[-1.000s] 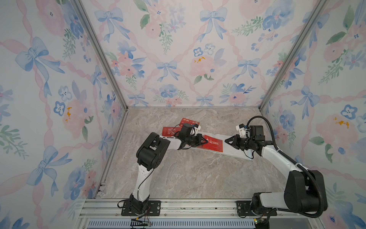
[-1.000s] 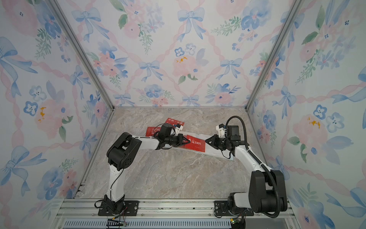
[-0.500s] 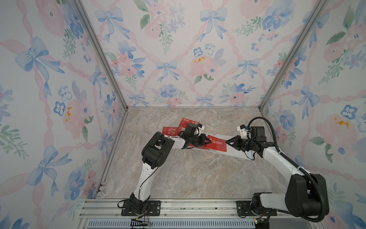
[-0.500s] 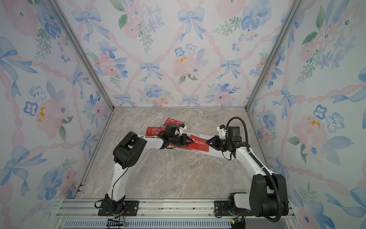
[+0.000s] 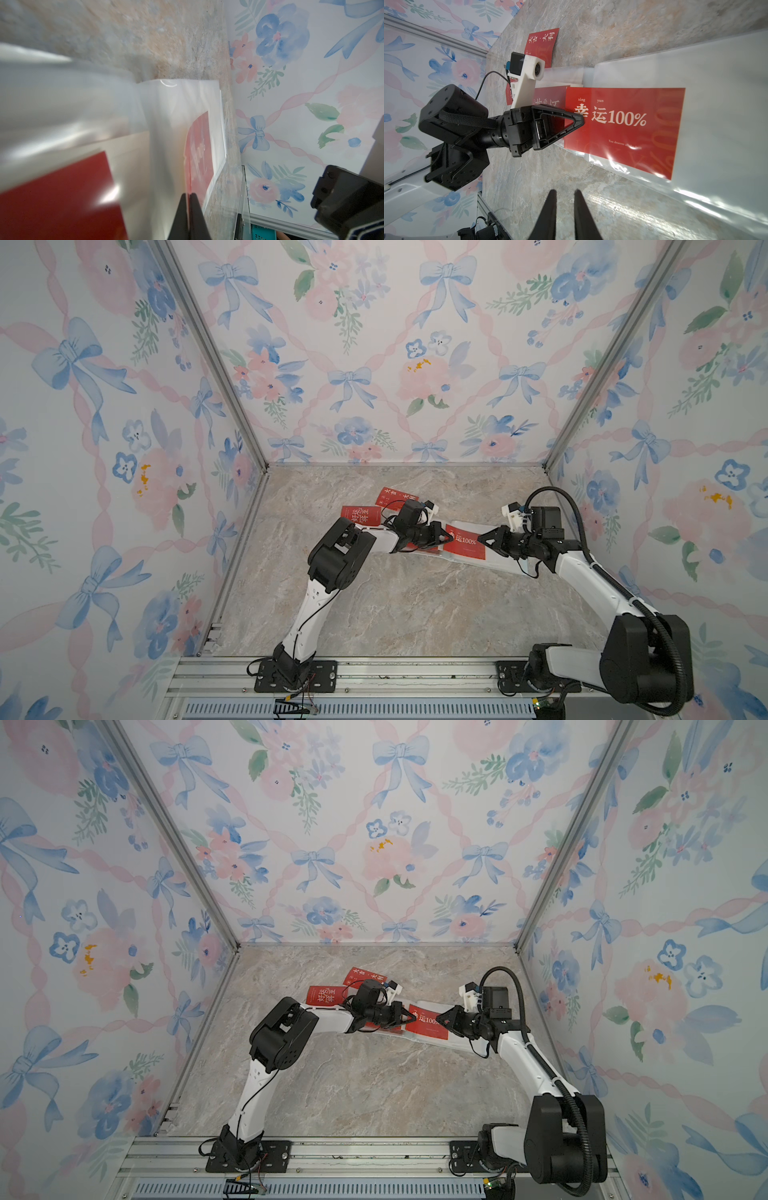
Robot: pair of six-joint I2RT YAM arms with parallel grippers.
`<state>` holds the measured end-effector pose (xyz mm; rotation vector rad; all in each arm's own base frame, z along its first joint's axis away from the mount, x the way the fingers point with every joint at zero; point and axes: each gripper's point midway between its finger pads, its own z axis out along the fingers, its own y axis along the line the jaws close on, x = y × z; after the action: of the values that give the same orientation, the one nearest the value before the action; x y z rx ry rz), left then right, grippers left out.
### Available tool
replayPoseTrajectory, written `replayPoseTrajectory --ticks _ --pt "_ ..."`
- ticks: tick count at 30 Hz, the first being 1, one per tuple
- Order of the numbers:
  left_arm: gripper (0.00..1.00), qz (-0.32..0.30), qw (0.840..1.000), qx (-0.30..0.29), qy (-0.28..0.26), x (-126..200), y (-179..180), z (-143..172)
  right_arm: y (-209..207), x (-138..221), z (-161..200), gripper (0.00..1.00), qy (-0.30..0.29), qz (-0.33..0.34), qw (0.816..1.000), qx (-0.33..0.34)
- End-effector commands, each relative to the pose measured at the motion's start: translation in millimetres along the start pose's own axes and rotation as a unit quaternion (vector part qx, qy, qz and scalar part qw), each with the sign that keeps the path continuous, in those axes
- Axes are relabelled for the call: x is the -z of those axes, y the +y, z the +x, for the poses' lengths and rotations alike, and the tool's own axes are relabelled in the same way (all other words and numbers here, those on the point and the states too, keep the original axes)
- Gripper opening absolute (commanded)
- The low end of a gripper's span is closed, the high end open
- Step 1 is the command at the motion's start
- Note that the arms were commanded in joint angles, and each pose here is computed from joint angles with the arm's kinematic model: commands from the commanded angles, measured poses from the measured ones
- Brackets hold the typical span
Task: Place the photos into the photo albums
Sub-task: Insert the photo into the photo album.
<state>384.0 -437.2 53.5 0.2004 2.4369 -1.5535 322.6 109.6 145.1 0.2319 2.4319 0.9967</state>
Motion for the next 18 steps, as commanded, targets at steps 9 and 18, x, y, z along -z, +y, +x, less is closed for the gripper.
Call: replayPoseTrajectory --ticks 9,18 --pt "0.29 -0.001 1.0 0.005 -0.001 -16.5 -15.4 1.6 -7.4 11.1 11.5 0.18 0.002 0.015 1.0 0.003" --pt "0.39 -0.076 0.997 0.008 -0.023 5.2 -6.2 -4.0 -3.8 13.4 6.8 0.18 -0.003 0.011 1.0 0.006"
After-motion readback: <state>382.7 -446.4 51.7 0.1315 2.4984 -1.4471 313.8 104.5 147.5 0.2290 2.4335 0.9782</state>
